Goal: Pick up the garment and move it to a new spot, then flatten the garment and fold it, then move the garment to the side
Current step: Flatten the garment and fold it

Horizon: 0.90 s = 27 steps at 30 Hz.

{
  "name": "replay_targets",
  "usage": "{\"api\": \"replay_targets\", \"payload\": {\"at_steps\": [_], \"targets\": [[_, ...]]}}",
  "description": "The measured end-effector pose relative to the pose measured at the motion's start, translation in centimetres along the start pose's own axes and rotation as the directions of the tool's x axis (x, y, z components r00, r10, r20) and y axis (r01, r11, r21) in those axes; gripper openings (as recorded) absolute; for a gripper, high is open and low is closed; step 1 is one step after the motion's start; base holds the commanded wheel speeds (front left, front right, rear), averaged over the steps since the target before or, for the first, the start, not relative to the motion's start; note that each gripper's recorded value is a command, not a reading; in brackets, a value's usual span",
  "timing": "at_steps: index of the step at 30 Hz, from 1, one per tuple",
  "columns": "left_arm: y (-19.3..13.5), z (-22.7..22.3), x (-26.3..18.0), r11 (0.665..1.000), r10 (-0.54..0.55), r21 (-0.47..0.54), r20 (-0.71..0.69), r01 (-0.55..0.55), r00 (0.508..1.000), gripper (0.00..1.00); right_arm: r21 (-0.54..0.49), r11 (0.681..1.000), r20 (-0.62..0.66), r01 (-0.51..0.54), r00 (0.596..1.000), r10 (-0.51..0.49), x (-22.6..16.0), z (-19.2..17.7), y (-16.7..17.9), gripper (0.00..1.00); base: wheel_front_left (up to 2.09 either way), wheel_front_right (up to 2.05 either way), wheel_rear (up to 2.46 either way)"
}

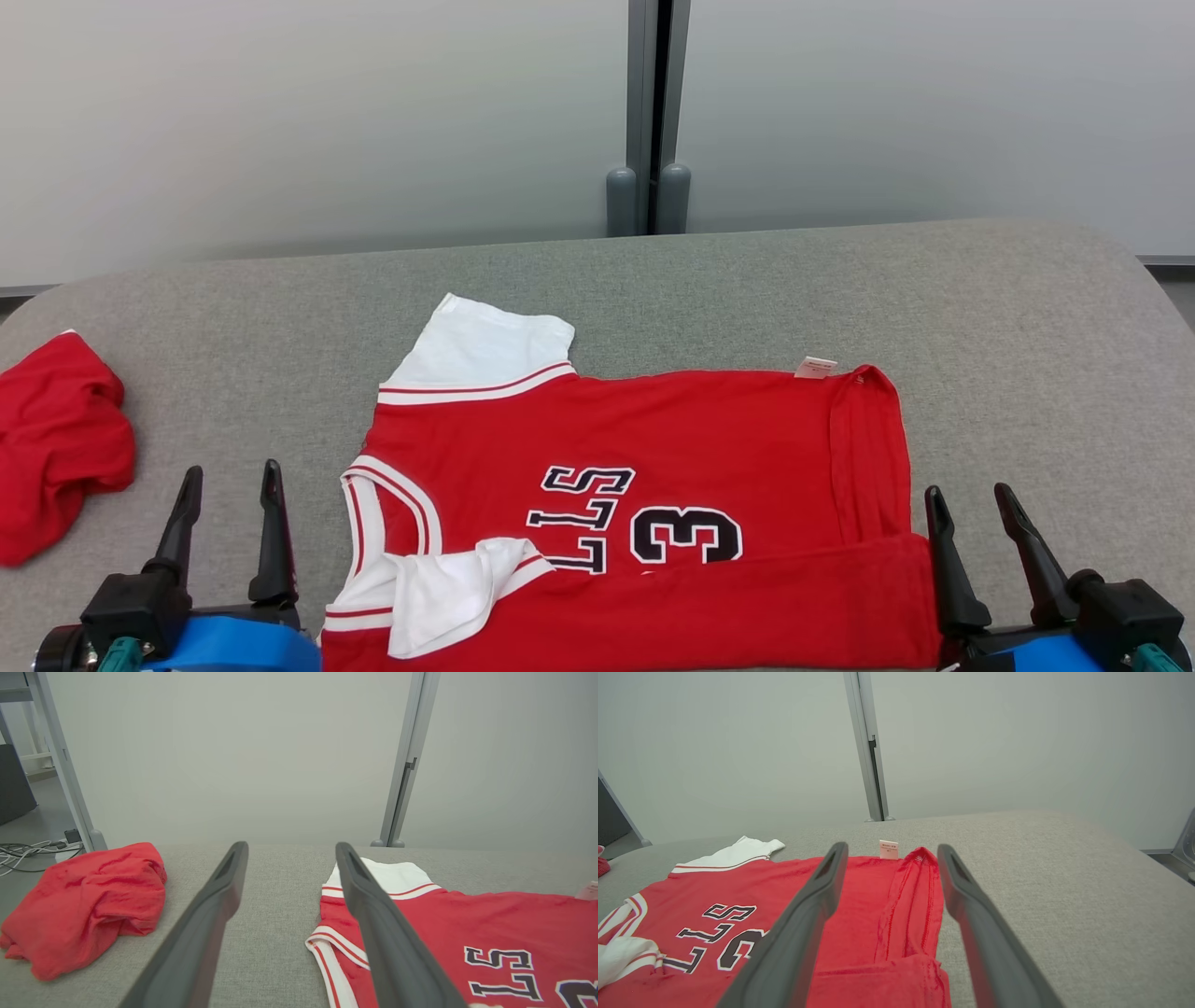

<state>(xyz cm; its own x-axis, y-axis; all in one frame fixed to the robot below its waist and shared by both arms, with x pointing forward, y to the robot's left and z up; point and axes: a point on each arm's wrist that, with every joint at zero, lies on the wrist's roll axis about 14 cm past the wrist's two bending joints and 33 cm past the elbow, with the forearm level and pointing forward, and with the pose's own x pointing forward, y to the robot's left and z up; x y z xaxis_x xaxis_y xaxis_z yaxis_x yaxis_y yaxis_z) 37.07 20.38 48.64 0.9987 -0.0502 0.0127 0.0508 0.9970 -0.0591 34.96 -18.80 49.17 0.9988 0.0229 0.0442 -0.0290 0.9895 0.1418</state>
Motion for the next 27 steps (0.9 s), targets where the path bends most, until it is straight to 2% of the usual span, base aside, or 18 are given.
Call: {"api": "replay_targets", "payload": {"at_steps": [16,21,27], "targets": [[-0.4,0.0,0.5,1.0,-0.008,0.004,0.002,0.008,1.0,1.0,-0.015,1.0,-0.016,0.018,1.0,-0.018,0.3,-0.4,-0.7,1.0,0.0,0.0,0.0],[-1.1,2.6,4.6,0.997,-0.066,0.048,0.067,0.063,0.996,1.0,-0.085,0.996,-0.004,0.008,1.0,-0.008,3.6,1.2,-1.3,1.0,0.0,0.0,0.0],[-3.8,5.1,11.7,0.979,-0.19,0.097,0.11,0.18,0.976,1.0,-0.163,0.987,-0.043,-0.011,0.999,0.004,8.8,1.9,-2.0,1.0,0.0,0.0,0.0]]}}
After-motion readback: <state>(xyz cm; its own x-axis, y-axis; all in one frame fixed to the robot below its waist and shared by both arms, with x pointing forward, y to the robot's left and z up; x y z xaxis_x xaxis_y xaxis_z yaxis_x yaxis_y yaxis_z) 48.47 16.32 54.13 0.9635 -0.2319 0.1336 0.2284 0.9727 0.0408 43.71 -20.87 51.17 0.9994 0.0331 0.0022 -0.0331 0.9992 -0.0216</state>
